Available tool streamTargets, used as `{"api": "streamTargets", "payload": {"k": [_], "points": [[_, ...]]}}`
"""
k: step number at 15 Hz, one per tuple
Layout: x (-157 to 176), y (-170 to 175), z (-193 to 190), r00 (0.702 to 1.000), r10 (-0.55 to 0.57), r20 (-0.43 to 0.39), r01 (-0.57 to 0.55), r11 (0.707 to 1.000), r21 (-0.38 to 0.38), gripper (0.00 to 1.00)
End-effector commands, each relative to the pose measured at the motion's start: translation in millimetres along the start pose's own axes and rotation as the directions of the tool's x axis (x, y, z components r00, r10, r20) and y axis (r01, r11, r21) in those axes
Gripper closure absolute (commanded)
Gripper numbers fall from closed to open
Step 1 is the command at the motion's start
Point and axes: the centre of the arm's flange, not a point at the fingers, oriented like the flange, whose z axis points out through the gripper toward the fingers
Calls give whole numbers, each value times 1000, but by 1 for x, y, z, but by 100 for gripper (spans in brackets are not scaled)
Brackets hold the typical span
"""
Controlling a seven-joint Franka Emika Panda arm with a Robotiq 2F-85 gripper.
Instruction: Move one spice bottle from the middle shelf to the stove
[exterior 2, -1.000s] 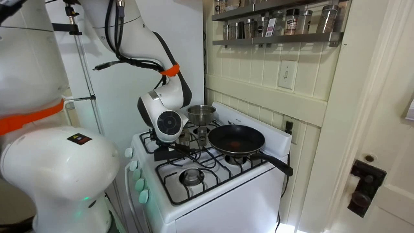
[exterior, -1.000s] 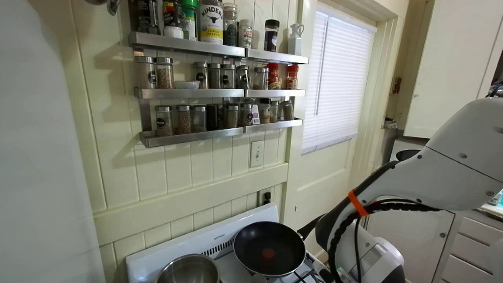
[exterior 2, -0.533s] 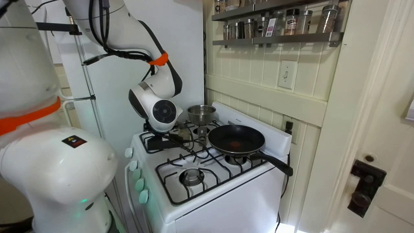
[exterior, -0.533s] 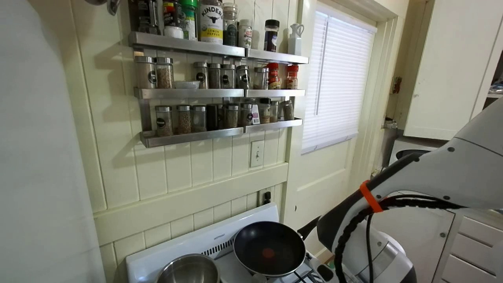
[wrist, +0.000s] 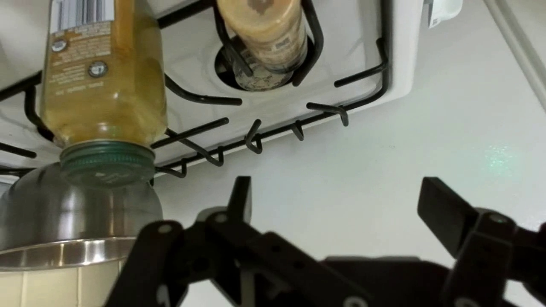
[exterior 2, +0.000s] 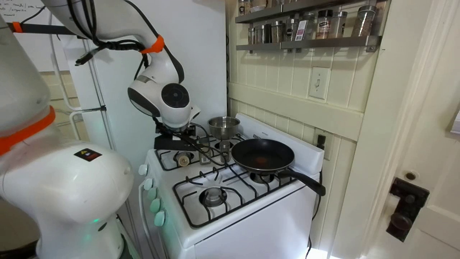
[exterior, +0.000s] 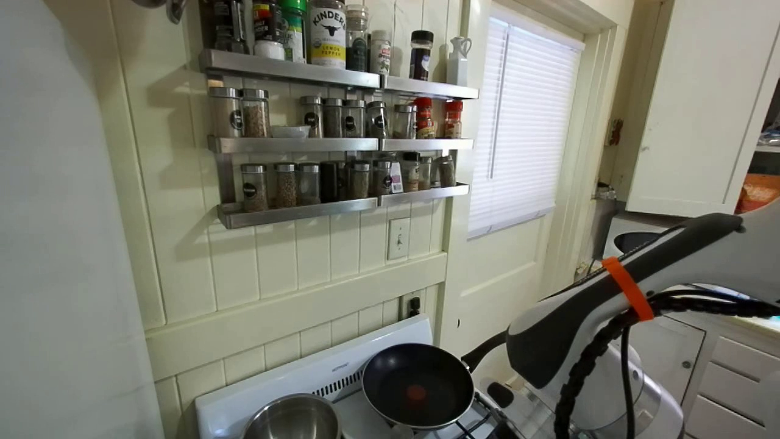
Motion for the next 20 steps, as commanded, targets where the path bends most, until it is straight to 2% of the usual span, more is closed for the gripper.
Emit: {"api": "streamTargets", "payload": {"k": [1, 7, 12, 17, 20], "points": [[17, -19, -72, 987, 144, 67, -146, 989, 22, 0], [35, -13, -71, 927, 343, 151, -352, 935, 42, 0], [48, -3, -70, 843, 476, 250, -507, 859, 71, 0], [70, -1, -93, 781, 512, 358, -572, 816, 81, 0], [89, -13, -120, 733, 490, 472, -577, 816, 49, 0]]}}
